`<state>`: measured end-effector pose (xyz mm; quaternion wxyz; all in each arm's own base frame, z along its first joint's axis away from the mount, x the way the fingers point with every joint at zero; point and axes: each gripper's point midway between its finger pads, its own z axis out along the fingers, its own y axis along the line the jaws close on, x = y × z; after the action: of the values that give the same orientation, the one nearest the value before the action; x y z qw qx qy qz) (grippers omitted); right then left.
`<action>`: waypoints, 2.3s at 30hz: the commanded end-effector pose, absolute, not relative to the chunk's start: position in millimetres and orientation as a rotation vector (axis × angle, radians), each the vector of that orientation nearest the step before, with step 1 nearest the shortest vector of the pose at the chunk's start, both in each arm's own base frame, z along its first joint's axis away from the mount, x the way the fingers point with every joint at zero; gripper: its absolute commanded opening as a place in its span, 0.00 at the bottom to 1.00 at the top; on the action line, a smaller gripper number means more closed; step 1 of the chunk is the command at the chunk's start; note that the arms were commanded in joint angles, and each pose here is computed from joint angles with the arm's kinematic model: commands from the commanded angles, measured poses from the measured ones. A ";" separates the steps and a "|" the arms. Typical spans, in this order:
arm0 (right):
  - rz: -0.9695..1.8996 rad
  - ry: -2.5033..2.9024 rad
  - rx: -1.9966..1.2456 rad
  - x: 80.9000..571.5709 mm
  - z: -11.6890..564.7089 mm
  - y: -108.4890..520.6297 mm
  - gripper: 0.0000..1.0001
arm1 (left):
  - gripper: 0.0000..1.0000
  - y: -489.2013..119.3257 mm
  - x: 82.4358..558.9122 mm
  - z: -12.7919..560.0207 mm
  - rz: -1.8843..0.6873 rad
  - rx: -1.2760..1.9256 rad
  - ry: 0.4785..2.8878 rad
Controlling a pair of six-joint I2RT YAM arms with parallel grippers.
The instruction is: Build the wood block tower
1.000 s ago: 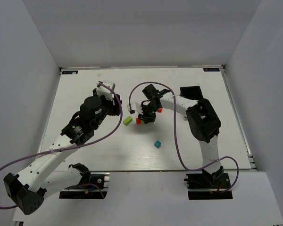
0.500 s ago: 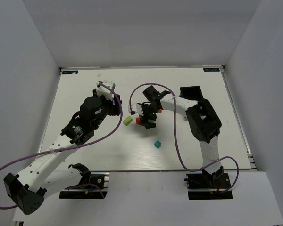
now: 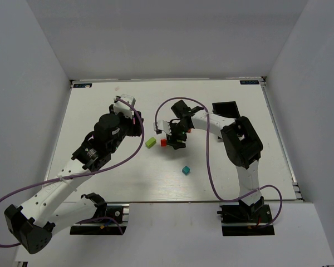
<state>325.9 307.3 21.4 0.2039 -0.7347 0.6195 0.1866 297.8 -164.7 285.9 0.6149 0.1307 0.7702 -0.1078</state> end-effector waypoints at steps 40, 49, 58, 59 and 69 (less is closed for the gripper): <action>0.505 1.704 -2.036 330.0 25.0 306.7 0.46 | 0.71 -162.1 298.0 286.6 -0.246 0.295 1.765; 0.508 1.704 -2.030 330.1 25.7 309.1 0.46 | 0.71 -162.1 298.0 286.6 -0.246 0.295 1.765; 0.510 1.709 -2.026 330.4 24.9 309.4 0.47 | 0.71 -162.1 298.0 286.6 -0.246 0.295 1.765; 0.510 1.712 -2.024 330.8 24.9 308.9 0.47 | 0.71 -162.1 298.0 286.6 -0.246 0.295 1.765; 0.504 1.712 -2.025 329.7 23.5 306.4 0.85 | 0.71 -162.1 298.0 286.6 -0.246 0.295 1.765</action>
<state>333.9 308.4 22.1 0.2184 -0.7297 0.6217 0.1824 297.8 -164.7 285.9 0.6149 0.1307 0.7702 -0.1078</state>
